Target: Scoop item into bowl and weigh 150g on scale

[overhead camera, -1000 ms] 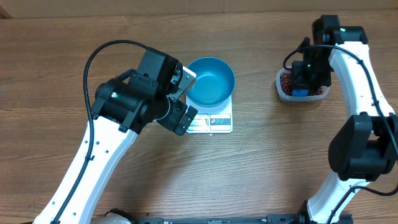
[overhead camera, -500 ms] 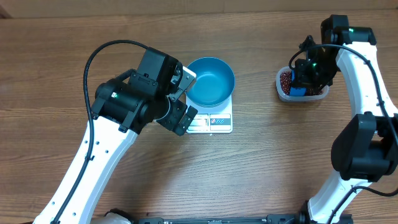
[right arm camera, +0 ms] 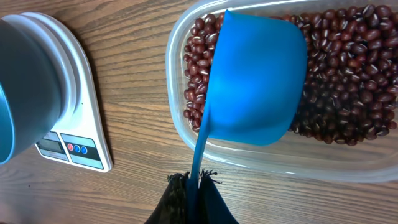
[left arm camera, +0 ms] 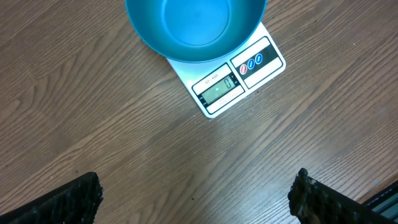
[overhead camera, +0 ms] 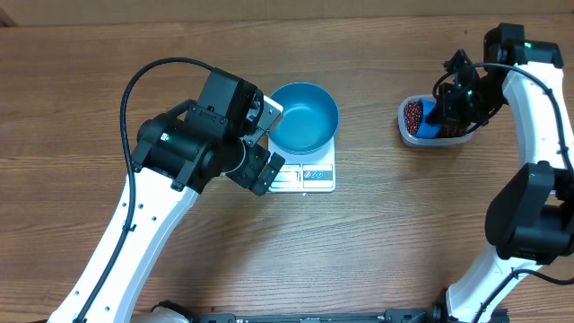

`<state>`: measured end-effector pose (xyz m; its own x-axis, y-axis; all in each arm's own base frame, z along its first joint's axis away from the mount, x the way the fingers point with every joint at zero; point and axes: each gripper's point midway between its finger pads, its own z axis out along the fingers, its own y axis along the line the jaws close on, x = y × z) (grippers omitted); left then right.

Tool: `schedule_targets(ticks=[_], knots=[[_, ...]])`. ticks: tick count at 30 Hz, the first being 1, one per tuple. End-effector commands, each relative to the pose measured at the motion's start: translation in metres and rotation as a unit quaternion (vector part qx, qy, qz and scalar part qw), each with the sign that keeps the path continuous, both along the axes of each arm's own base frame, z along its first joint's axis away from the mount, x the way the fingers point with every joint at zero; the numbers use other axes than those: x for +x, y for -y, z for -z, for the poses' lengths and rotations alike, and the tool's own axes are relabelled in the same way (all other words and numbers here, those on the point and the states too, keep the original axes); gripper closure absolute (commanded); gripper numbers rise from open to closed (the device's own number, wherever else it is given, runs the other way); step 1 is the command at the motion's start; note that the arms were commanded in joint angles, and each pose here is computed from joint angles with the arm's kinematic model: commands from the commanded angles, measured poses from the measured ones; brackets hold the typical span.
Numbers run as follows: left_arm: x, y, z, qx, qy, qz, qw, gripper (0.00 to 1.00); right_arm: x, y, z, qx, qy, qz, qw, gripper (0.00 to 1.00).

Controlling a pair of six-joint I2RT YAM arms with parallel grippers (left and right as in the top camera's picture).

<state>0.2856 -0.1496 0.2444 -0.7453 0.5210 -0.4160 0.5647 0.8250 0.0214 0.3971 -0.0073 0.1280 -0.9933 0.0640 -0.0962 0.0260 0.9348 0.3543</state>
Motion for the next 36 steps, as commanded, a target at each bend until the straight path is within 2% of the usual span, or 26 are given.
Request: schedule_targets(ticks=[1, 7, 20, 36], knots=[[-0.001, 0.000, 0.000, -0.002, 0.000, 0.007, 1.000, 0.00, -0.003, -0.006, -0.005, 0.038, 0.014, -0.004, 0.999, 0.96], [-0.001, 0.000, 0.000, -0.002, 0.000, 0.007, 1.000, 0.00, -0.012, 0.003, 0.015, 0.063, 0.000, 0.018, 0.998, 0.96], [-0.001, 0.000, 0.000, -0.002, 0.000, 0.007, 1.000, 0.01, -0.010, 0.011, 0.001, 0.138, 0.030, 0.031, 0.989, 0.96], [-0.001, 0.000, 0.000, -0.002, 0.000, 0.007, 1.000, 0.00, -0.014, 0.002, 0.012, 0.186, 0.027, 0.040, 0.981, 0.96]])
